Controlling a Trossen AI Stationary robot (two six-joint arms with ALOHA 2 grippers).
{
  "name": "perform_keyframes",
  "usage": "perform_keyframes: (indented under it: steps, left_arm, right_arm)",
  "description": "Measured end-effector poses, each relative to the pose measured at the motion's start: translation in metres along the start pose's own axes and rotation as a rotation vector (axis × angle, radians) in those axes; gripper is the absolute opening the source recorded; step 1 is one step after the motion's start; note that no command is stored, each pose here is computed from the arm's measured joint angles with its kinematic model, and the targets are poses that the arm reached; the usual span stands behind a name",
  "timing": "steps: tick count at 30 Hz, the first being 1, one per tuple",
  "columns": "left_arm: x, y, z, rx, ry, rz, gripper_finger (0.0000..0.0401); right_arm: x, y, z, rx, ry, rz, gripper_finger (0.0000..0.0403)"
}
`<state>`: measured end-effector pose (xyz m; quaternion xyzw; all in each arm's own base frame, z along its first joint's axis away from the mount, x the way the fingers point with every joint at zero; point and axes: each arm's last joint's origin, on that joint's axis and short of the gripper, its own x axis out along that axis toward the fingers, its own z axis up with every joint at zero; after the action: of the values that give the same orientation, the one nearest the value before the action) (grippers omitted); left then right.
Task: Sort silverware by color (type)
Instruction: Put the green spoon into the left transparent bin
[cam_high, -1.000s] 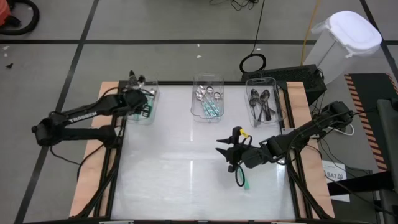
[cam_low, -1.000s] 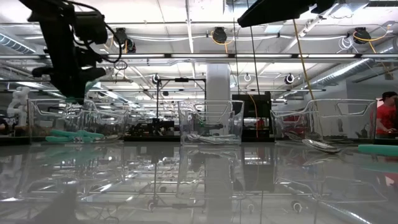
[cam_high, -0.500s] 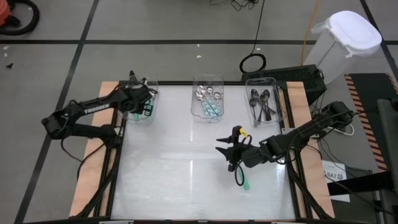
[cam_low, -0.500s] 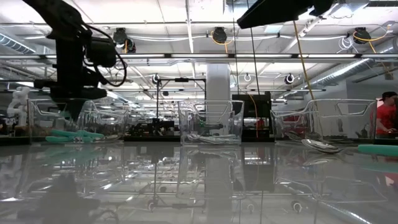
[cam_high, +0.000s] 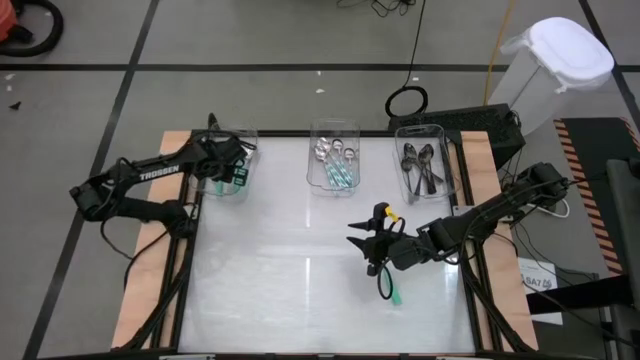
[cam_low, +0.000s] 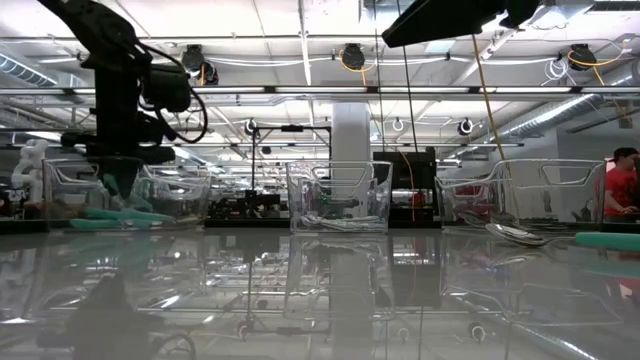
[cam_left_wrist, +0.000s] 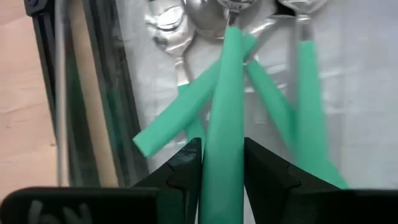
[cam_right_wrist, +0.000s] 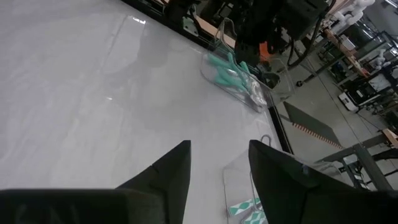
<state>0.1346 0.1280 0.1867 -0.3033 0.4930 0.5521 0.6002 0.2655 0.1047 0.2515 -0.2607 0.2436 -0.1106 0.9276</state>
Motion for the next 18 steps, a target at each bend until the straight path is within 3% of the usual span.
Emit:
perform_keyframes:
  steps: [18]
  left_arm:
    - [-0.0007, 0.0002, 0.0003, 0.012, -0.002, 0.003, 0.0121]
  right_arm:
    - [0.0000, 0.0000, 0.0000, 0.000, 0.000, 0.000, 0.0155]
